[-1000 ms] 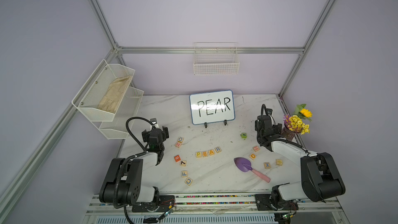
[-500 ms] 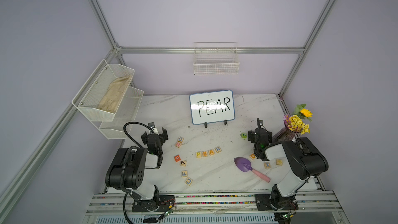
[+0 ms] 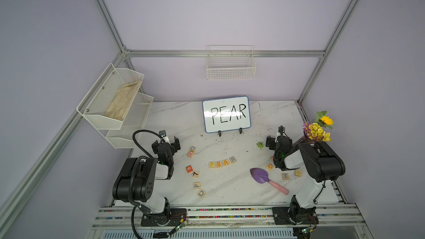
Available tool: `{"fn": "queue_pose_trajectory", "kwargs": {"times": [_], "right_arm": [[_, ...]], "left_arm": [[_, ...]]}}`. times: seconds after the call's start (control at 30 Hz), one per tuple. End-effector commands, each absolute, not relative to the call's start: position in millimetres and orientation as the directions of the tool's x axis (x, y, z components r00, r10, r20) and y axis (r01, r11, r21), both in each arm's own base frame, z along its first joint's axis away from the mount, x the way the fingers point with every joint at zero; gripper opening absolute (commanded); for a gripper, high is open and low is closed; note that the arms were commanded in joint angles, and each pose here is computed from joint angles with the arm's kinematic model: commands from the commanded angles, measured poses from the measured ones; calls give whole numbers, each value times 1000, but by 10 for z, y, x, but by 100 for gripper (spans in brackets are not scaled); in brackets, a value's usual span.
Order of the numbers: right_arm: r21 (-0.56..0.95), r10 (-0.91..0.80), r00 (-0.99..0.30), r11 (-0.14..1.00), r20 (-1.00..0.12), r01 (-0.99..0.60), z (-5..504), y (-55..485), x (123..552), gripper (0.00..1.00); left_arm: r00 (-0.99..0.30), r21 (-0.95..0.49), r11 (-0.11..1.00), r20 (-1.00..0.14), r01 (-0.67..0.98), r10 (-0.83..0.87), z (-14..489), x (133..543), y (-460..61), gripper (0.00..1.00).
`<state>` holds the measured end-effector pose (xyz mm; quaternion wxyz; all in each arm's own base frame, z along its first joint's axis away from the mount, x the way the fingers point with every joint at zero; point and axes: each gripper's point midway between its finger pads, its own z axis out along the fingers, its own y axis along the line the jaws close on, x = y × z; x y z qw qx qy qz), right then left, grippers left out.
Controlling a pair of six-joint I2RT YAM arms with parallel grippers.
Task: Spell the uppercase word “pear” with letter blocks
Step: Reset both arms
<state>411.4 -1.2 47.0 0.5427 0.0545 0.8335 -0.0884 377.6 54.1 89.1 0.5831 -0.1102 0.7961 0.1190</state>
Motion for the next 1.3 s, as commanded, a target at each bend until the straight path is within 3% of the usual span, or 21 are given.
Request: {"fn": "queue_pose_trajectory", "kwargs": {"times": [0.0,1.27], "right_arm": [[-72,14,-419,979,-908,189,446,-11,4112,97],[-79,7,-418,979,-909,188,453,-21,4104,97]], "left_arm": [[-223,58,948,-975,-314,-14,1157,3936,530,100],[-225,70,950,-974,-303,0,1149,3956,506,100]]}}
